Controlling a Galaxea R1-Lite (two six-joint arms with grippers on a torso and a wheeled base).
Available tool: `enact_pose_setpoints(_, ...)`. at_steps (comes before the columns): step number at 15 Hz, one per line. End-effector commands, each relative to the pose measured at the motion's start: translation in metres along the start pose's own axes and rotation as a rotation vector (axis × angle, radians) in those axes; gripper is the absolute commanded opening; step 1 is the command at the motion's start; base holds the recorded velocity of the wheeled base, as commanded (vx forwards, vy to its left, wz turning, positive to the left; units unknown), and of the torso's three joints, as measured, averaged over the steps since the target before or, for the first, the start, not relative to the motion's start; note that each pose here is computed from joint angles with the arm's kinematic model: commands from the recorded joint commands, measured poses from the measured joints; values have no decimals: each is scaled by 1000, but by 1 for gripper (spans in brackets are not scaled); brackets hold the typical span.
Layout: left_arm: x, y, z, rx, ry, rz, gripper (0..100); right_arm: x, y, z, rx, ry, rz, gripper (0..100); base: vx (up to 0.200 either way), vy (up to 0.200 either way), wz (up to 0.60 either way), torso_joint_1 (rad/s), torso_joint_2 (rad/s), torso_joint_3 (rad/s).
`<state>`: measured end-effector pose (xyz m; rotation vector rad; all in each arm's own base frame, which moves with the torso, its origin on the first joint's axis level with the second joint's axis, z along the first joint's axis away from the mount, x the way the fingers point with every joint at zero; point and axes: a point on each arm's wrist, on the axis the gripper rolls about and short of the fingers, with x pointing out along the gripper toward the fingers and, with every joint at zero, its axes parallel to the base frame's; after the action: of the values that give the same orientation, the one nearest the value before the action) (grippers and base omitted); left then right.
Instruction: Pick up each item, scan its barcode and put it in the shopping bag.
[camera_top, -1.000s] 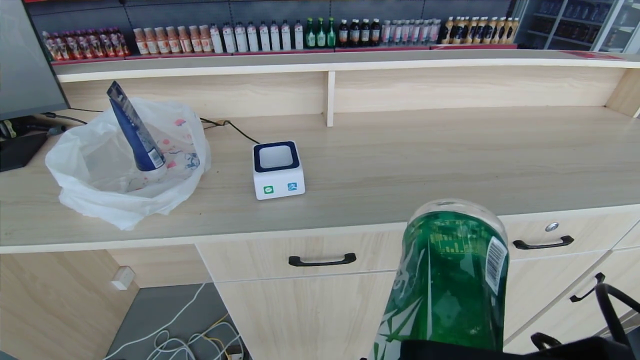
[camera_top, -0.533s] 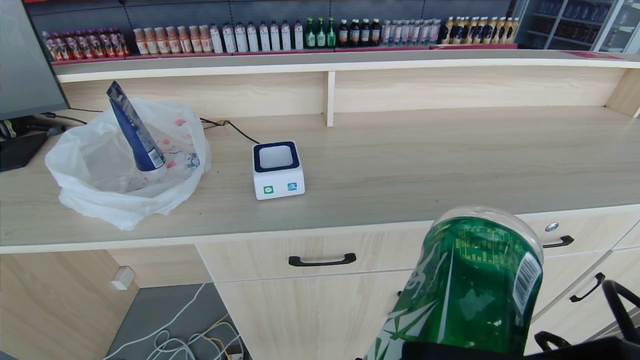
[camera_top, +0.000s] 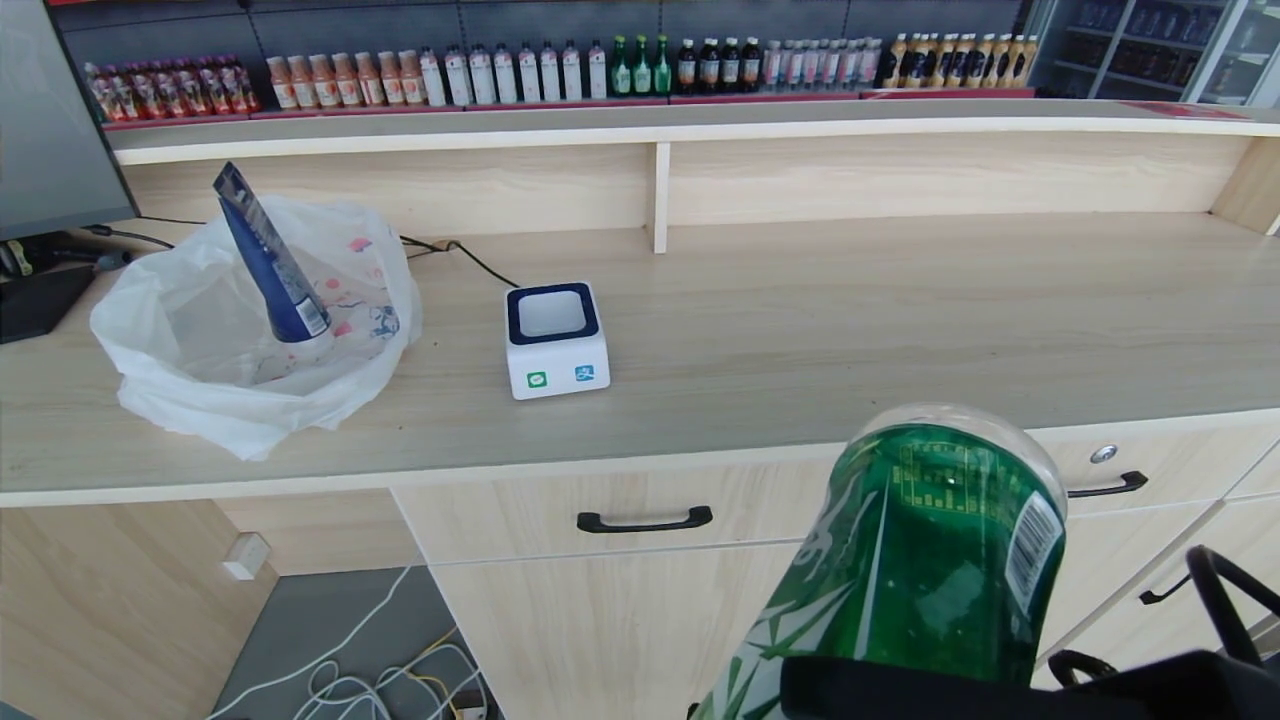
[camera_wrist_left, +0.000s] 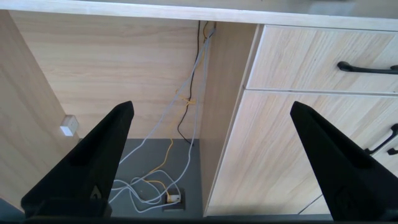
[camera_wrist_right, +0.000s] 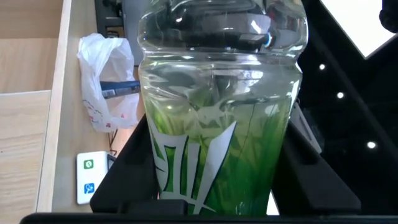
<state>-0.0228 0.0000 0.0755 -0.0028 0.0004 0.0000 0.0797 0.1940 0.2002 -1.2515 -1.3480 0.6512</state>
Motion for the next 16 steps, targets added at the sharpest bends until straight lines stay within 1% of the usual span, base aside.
enact_pose_setpoints(1,0,0,0,0,0,0,100,1,1,0,3,-2,3,0,0,0,0,0,0,0)
enact_pose_setpoints(4,0,0,0,0,0,0,100,1,1,1,6,-4,4,0,0,0,0,0,0,0)
enact_pose_setpoints(5,0,0,0,0,0,0,100,0,3,1,35,-5,10,0,0,0,0,0,0,0)
enact_pose_setpoints(6,0,0,0,0,0,0,100,0,2,0,104,0,6,0,0,0,0,0,0,0)
enact_pose_setpoints(7,0,0,0,0,0,0,100,-1,2,1,112,-1,8,0,0,0,0,0,0,0)
enact_pose_setpoints(8,0,0,0,0,0,0,100,-4,7,0,239,13,28,0,0,0,0,0,0,0)
enact_pose_setpoints(9,0,0,0,0,0,0,100,-4,7,0,239,13,28,0,0,0,0,0,0,0)
enact_pose_setpoints(10,0,0,0,0,0,0,100,-12,8,-2,358,105,42,0,0,0,0,0,0,0)
enact_pose_setpoints(13,0,0,0,0,0,-2,100,-27,10,0,536,188,56,0,0,0,0,0,0,0)
enact_pose_setpoints(14,0,0,0,0,0,0,100,-34,13,2,633,205,70,0,0,0,0,0,0,0)
enact_pose_setpoints(16,0,0,0,0,0,0,100,-46,14,5,813,208,74,0,0,0,0,0,0,0)
